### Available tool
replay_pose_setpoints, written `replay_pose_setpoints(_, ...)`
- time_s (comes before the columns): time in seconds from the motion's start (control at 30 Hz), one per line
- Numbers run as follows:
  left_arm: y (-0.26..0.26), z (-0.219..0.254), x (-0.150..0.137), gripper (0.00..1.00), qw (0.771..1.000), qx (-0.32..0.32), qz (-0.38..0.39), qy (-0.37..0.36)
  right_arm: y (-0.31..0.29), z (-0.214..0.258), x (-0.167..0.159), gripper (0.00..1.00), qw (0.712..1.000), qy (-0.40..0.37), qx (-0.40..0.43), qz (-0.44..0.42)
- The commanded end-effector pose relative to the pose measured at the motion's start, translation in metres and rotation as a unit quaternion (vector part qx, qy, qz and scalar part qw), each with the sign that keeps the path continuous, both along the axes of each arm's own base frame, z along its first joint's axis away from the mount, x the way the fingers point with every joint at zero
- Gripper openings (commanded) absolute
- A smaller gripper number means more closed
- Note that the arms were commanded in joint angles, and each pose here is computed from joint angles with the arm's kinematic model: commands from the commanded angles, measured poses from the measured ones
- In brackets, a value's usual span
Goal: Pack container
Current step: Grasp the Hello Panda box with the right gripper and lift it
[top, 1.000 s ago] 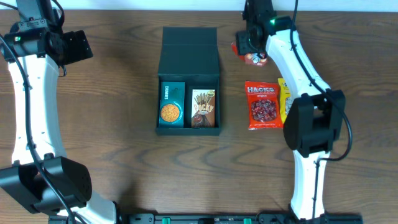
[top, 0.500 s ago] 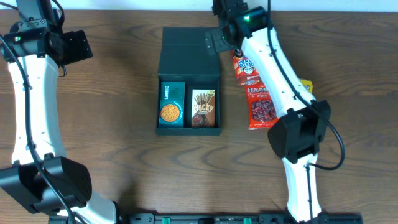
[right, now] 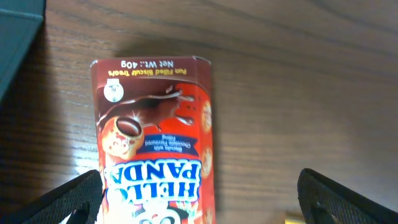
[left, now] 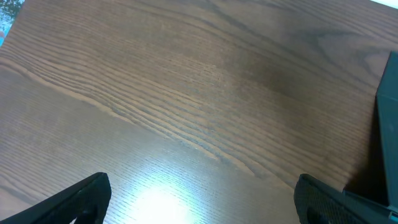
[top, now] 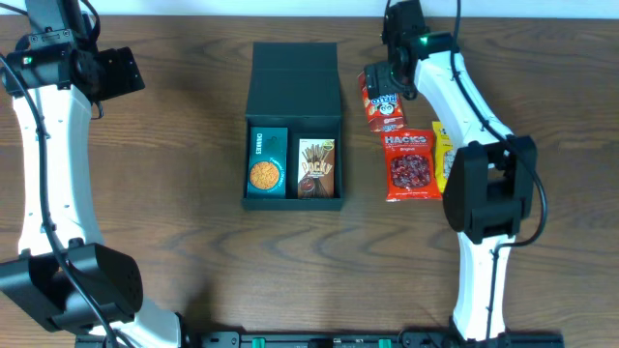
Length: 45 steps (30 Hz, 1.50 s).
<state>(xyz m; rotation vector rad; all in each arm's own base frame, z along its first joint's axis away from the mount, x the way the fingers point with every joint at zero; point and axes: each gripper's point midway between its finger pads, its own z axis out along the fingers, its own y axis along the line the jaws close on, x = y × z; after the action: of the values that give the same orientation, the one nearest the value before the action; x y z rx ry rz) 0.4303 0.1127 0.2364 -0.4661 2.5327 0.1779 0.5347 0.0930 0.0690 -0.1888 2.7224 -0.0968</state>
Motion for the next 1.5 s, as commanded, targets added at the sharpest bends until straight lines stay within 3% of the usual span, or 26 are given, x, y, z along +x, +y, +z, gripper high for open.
replay_pose_setpoints(0.0,0.001,-0.003,0.001,0.95,1.000,0.000,-0.001,0.003,0.013,-0.020,-0.007,0.99,0.999,0.017,0.013,0.042)
replay_pose_setpoints(0.53,0.001,-0.003,0.001,0.95,1.000,0.000,0.000,0.003,0.020,-0.069,-0.022,0.99,0.997,0.054,0.027,0.056)
replay_pose_setpoints(0.87,0.001,-0.003,0.001,0.95,1.000,0.000,-0.001,0.003,0.025,-0.070,-0.017,0.99,0.997,0.043,0.029,0.060)
replay_pose_setpoints(1.1,0.001,-0.003,0.001,0.95,1.000,0.000,0.000,0.003,0.025,-0.071,-0.017,0.80,0.997,0.044,0.028,0.060)
replay_pose_setpoints(1.47,0.002,-0.001,0.005,0.95,1.000,0.002,0.000,-0.005,0.033,-0.059,-0.018,0.75,0.996,0.048,0.028,0.065)
